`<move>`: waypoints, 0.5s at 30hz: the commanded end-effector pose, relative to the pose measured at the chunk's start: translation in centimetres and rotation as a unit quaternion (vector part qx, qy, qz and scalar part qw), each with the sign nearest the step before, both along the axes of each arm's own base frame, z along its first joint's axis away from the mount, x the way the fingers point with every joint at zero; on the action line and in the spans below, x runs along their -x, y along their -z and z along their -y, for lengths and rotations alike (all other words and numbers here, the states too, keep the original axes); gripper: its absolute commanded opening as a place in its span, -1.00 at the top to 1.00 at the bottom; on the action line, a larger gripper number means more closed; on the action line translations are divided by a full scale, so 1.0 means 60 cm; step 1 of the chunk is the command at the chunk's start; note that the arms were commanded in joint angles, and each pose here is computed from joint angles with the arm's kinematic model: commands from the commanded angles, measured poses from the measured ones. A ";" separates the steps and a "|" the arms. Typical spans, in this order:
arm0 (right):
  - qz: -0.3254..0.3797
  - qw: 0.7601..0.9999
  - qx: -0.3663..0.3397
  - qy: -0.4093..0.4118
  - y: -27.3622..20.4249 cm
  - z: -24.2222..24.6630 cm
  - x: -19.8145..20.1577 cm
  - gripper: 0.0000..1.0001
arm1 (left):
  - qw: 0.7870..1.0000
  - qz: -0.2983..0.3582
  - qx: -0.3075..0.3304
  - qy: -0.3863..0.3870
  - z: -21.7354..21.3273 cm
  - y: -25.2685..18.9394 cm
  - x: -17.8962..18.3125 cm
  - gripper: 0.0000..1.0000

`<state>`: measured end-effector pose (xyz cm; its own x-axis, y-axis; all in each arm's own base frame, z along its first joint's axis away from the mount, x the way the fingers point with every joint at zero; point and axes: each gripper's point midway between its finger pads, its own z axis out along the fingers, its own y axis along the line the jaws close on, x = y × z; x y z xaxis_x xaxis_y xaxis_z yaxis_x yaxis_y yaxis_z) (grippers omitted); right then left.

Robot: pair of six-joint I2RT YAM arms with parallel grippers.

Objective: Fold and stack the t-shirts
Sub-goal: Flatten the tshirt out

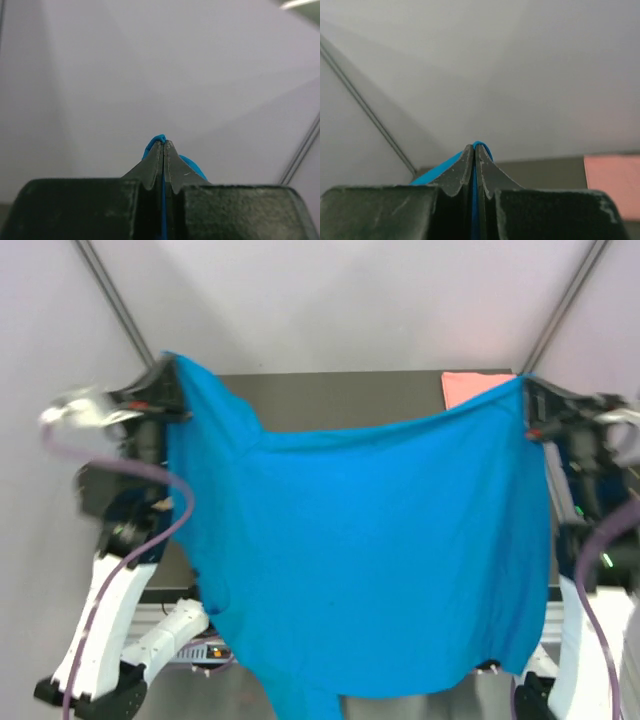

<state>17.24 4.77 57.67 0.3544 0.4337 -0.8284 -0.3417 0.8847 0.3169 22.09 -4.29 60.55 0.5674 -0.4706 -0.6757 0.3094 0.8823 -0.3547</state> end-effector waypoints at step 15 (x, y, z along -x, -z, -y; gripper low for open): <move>-0.284 0.957 -0.041 -0.050 0.608 0.019 -0.540 1.00 | 0.929 -0.353 -0.081 -0.075 0.106 0.687 -0.493 1.00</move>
